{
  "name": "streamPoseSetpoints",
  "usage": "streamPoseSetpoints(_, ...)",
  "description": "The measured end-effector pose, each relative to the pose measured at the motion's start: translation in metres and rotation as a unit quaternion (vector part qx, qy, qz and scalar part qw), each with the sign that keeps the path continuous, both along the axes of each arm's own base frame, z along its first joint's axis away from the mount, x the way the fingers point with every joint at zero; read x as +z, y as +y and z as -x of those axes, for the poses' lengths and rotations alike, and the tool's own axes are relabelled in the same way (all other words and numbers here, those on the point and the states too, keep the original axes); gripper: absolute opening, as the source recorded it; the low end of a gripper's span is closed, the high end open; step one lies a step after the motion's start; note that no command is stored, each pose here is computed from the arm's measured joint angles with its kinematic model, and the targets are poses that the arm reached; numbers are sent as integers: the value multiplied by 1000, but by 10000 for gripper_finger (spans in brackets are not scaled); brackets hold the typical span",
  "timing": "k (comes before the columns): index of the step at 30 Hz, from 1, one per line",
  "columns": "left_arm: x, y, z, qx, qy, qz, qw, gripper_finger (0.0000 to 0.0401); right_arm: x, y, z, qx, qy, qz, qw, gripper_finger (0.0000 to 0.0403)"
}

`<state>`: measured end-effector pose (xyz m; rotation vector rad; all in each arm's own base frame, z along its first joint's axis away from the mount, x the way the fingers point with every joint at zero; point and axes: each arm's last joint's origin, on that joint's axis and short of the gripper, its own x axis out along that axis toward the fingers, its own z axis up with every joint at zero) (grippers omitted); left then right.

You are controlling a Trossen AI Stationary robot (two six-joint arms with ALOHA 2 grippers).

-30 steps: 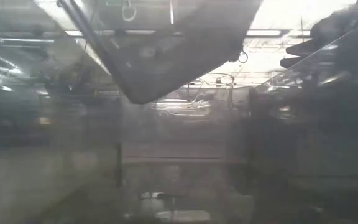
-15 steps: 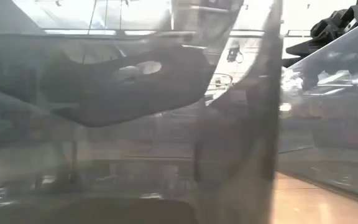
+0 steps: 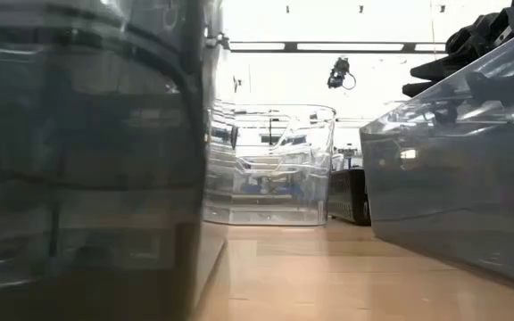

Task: Stack baskets by color
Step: Stack the left black transparent bin on top of the middle black transparent bin, then stack the black transparent bin on top of the stacked black transparent bin

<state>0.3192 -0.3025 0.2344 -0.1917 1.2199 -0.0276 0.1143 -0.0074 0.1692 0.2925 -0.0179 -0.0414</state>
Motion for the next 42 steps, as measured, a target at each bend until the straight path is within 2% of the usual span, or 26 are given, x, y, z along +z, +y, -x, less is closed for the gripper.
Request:
streamPoseSetpoints(5,2,0,0,-3,1,-2,1000,97,0,0,0,0,0,0,1000,165)
streamPoseSetpoints(10,17,0,-2,-9,-13,2,1000,166,0,0,0,0,0,0,1000,165)
streamPoseSetpoints(13,30,-1,-6,-21,-60,-19,998,194,0,0,0,0,0,0,1000,165)
streamPoseSetpoints(15,35,-1,-10,-26,-107,-57,992,204,0,0,0,0,0,0,1000,165)
streamPoseSetpoints(17,37,0,-15,-24,-156,-98,983,207,0,0,0,0,0,0,1000,165)
streamPoseSetpoints(19,37,0,-22,-9,-189,-116,975,205,0,0,0,0,0,0,1000,165)
streamPoseSetpoints(23,22,1,-47,0,-212,-79,974,191,0,0,0,0,0,0,1000,165)
streamPoseSetpoints(30,-3,6,-91,-39,-264,-46,963,167,0,0,0,0,0,0,1000,165)
streamPoseSetpoints(38,-3,18,-116,-34,-330,-40,942,160,0,0,0,0,0,0,1000,165)
streamPoseSetpoints(42,-8,16,-128,-33,-372,-17,927,160,0,0,0,0,0,0,1000,165)
